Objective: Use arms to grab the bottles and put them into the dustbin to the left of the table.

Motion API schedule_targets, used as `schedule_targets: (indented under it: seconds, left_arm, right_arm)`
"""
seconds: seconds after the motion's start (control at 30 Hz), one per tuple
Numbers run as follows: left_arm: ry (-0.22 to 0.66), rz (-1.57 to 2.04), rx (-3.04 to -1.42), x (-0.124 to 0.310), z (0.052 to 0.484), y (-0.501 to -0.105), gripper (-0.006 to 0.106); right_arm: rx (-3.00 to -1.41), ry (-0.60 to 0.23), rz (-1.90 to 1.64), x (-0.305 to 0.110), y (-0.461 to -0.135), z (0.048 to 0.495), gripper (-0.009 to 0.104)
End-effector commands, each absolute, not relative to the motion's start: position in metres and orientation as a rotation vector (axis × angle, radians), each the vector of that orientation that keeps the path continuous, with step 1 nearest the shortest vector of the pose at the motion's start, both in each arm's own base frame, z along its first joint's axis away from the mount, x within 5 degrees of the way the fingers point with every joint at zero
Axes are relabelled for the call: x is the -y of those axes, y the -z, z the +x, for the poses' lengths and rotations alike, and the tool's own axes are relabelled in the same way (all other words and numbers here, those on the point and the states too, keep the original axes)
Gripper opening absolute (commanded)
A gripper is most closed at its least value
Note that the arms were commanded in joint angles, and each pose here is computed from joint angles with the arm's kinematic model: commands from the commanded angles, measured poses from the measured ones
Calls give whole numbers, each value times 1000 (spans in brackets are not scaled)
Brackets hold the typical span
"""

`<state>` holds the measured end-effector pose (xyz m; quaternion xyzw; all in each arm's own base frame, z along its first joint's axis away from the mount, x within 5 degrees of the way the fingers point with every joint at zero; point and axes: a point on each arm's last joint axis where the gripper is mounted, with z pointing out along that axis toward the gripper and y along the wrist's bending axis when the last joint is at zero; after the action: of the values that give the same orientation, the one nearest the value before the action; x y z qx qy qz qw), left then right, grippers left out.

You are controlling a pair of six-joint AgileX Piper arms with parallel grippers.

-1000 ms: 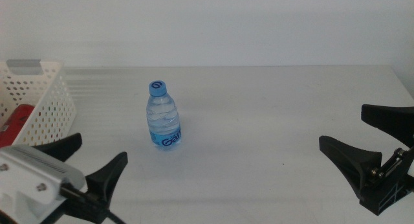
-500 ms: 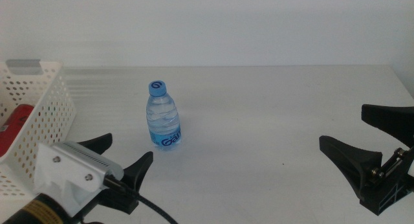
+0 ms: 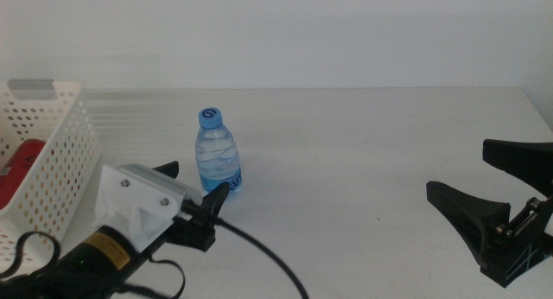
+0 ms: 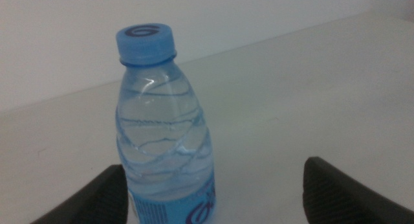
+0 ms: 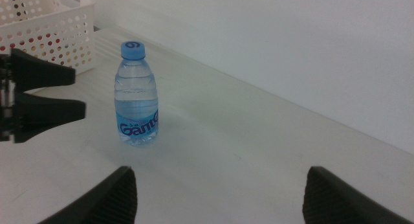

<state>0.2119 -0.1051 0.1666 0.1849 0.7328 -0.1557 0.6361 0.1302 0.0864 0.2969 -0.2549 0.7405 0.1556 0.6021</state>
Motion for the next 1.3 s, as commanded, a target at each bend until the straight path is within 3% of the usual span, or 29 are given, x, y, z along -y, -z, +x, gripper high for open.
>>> schedule_targets:
  seconds: [0.0, 0.43, 0.9, 1.27]
  left_arm:
    - [378, 352, -1551, 108, 223, -184, 87]
    - [452, 340, -1568, 107, 270, -176, 87]
    - [466, 369, -1563, 123, 308, -169, 87]
    - [485, 358, -1570, 128, 321, -156, 76]
  right_arm:
    - [-1609, -367, -572, -87, -313, 131, 67]
    - [-1609, -367, -572, -87, -313, 131, 67]
    - [-1609, -367, -573, -87, -313, 131, 67]
    - [-1609, -367, -573, -87, -313, 131, 67]
